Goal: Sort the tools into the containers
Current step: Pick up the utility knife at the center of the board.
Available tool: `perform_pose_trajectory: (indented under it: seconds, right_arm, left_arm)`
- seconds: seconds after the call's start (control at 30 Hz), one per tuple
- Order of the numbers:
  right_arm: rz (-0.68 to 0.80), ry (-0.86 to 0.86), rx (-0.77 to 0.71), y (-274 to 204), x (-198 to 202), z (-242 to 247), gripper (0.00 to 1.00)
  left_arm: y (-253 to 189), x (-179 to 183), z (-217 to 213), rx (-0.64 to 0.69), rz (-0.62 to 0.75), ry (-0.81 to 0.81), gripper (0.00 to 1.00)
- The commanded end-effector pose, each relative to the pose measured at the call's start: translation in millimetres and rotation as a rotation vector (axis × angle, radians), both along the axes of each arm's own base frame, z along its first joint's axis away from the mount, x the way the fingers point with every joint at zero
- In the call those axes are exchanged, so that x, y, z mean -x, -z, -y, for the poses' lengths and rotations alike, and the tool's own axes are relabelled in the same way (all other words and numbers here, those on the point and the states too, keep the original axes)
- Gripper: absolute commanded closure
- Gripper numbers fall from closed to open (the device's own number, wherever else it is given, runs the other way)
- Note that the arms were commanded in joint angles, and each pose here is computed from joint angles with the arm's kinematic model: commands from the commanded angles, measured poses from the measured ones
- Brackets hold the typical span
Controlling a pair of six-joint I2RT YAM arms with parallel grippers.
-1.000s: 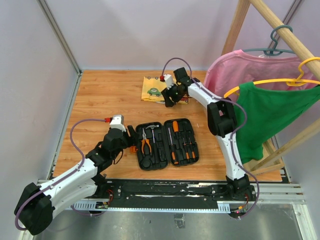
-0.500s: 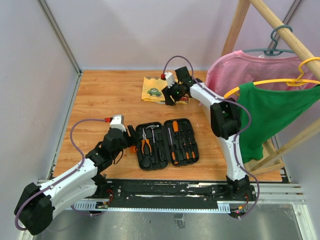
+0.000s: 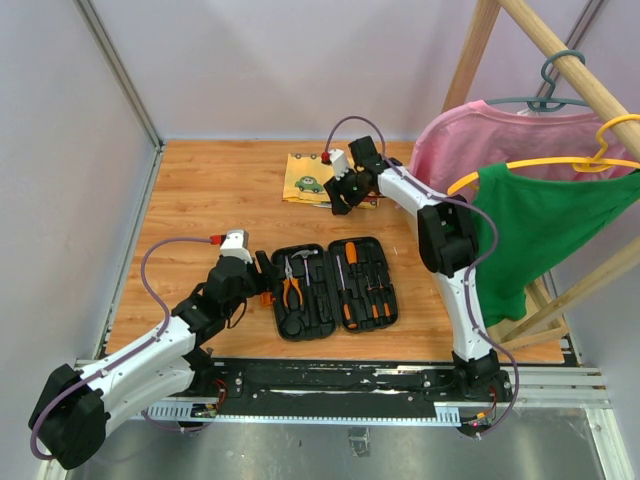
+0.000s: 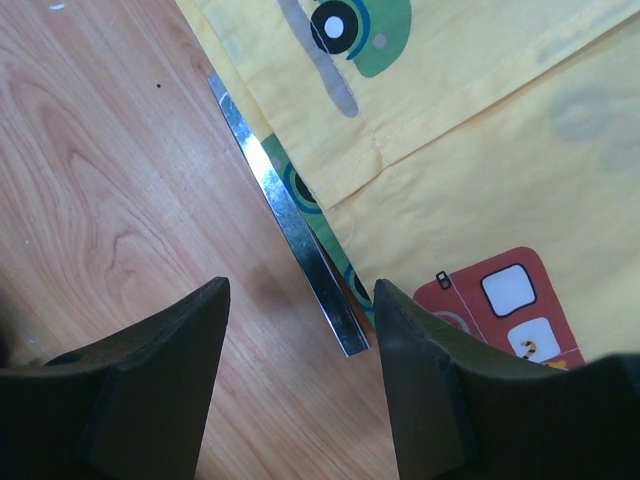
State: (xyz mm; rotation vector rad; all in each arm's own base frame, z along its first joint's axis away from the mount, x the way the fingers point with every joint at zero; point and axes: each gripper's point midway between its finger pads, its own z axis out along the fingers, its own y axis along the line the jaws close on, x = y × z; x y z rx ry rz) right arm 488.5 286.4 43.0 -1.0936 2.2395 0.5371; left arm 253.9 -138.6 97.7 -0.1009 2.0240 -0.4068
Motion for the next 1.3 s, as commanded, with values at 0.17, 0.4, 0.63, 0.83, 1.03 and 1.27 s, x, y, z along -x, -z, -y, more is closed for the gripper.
perform_pose_trajectory:
  seconds: [0.17, 0.4, 0.63, 0.83, 1.03, 1.27]
  right_arm:
    - [-0.055, -0.007, 0.025, 11.4, 9.4, -1.7, 0.42]
    - [-0.049, -0.012, 0.048, 8.9, 17.7, -0.6, 0.43]
    - [-0.042, -0.02, 0.051, 2.6, 23.6, -1.7, 0.43]
    - [-0.061, -0.025, 0.062, 10.0, 29.7, 0.4, 0.46]
    - [-0.073, -0.011, 0.079, 18.8, 26.3, 0.7, 0.6]
    - [-0.072, -0.009, 0.153, 32.0, 24.3, 3.5, 0.75]
  left_arm:
    - [-3.4, -3.8, -0.2, 0.001, 0.024, 0.001, 0.34]
    - [-3.8, -4.0, -0.1, 0.001, 0.026, 0.001, 0.34]
    - [-3.1, -3.8, 0.0, 0.0, 0.024, 0.002, 0.34]
    - [-3.2, -3.8, 0.2, 0.001, 0.024, 0.003, 0.34]
    - [-3.3, -3.9, 0.3, 0.001, 0.024, 0.003, 0.34]
    - [-2.7, -4.1, 0.4, 0.0, 0.022, 0.003, 0.34]
